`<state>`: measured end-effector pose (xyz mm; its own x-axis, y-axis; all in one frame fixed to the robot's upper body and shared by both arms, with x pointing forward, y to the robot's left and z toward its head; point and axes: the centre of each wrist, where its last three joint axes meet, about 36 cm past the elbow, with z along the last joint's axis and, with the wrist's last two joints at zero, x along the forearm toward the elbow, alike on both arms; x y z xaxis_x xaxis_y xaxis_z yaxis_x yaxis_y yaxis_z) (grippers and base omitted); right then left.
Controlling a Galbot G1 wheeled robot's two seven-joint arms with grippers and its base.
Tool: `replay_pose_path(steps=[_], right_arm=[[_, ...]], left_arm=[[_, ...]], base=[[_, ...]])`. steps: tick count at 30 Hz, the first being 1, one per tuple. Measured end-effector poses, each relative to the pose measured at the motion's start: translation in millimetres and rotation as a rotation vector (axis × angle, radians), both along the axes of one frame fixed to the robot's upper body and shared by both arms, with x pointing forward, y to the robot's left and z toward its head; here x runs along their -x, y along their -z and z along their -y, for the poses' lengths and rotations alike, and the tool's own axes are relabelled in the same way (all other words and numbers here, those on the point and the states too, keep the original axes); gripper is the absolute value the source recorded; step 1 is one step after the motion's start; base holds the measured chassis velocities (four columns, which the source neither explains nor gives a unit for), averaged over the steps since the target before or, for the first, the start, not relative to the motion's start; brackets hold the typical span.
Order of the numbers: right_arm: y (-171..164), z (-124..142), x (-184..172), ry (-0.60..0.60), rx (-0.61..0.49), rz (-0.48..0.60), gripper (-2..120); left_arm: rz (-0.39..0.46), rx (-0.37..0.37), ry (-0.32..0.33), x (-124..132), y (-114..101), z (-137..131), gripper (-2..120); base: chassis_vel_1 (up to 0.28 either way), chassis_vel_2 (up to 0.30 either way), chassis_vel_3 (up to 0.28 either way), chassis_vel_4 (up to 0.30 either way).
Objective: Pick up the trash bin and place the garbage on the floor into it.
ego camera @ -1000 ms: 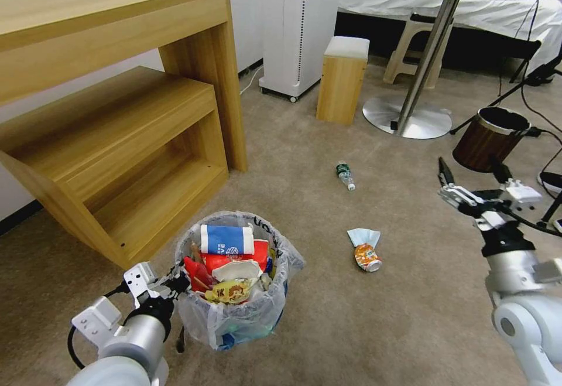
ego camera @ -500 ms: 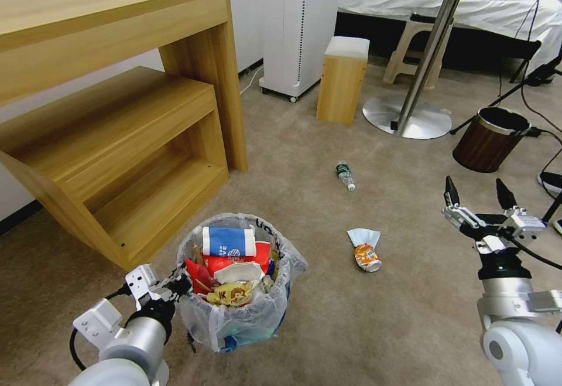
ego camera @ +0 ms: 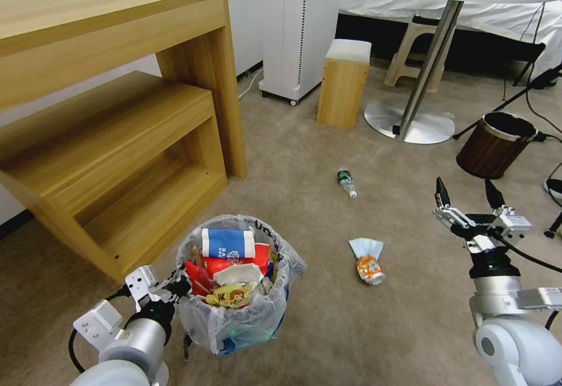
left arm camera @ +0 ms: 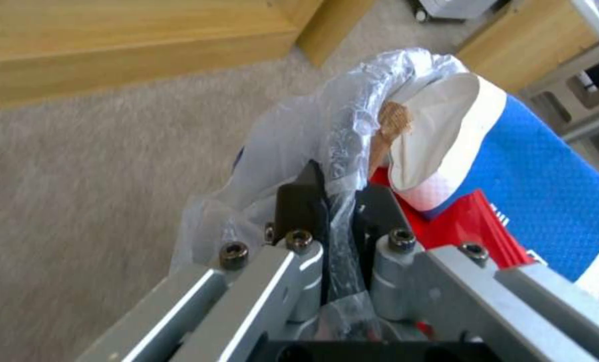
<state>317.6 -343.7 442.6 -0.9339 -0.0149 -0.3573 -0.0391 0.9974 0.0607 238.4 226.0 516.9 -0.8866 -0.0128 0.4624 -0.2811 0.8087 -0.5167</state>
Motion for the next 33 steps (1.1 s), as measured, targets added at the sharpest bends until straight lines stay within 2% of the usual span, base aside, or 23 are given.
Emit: replay_pose_path(steps=[13,16,17,20,21,22,23,24,27,28,29,33], right_arm=[[12.3,-3.2,-0.6,-0.006,0.023,-0.055,100],[25.3,9.5,-2.9,-0.052,0.106,-0.150,100],[25.3,9.5,-2.9,-0.052,0.106,-0.150,100],[31.7,23.5,-6.6,-0.159,0.217,-0.255,100],[31.7,23.5,-6.6,-0.159,0.217,-0.255,100],[37.5,28.4,-9.3,-0.233,0.254,-0.326,100],[43.6,29.0,-10.9,-0.273,0.248,-0.392,100],[43.6,29.0,-10.9,-0.273,0.248,-0.392,100],[56.7,26.5,-10.9,-0.299,0.221,-0.560,100],[56.7,26.5,-10.9,-0.299,0.221,-0.560,100],[64.0,28.8,-11.7,-0.298,0.252,-0.647,100],[73.6,35.5,-12.9,-0.326,0.308,-0.711,100]], left_arm=[[0.005,-0.005,-0.007,1.4,1.1,0.7,3],[0.001,-0.009,-0.003,2.3,2.0,3.9,3],[0.001,-0.009,-0.003,2.3,2.0,3.9,3],[-0.003,-0.012,-0.005,3.2,2.7,4.3,3],[-0.003,-0.012,-0.005,3.2,2.7,4.3,3],[-0.005,-0.013,-0.006,3.7,3.0,4.2,3],[-0.006,-0.013,-0.008,3.9,3.1,4.1,3],[-0.006,-0.013,-0.008,3.9,3.1,4.1,3],[-0.006,-0.013,-0.013,4.2,3.3,3.6,3],[-0.006,-0.013,-0.013,4.2,3.3,3.6,3],[-0.007,-0.014,-0.015,4.5,3.5,3.2,3],[-0.007,-0.015,-0.019,4.7,3.5,2.4,3]], base=[[-0.237,0.235,0.237,-0.235],[-0.032,0.011,0.015,-0.026],[0.000,0.000,0.000,0.000],[0.016,-0.025,-0.016,0.017],[0.000,0.000,0.000,0.000],[0.000,0.000,0.000,0.000],[0.000,0.000,0.000,0.000],[0.000,0.000,0.000,0.000],[0.000,0.000,0.000,0.000],[0.000,0.000,0.000,0.000],[0.000,0.000,0.000,0.000],[0.000,0.000,0.000,0.000]])
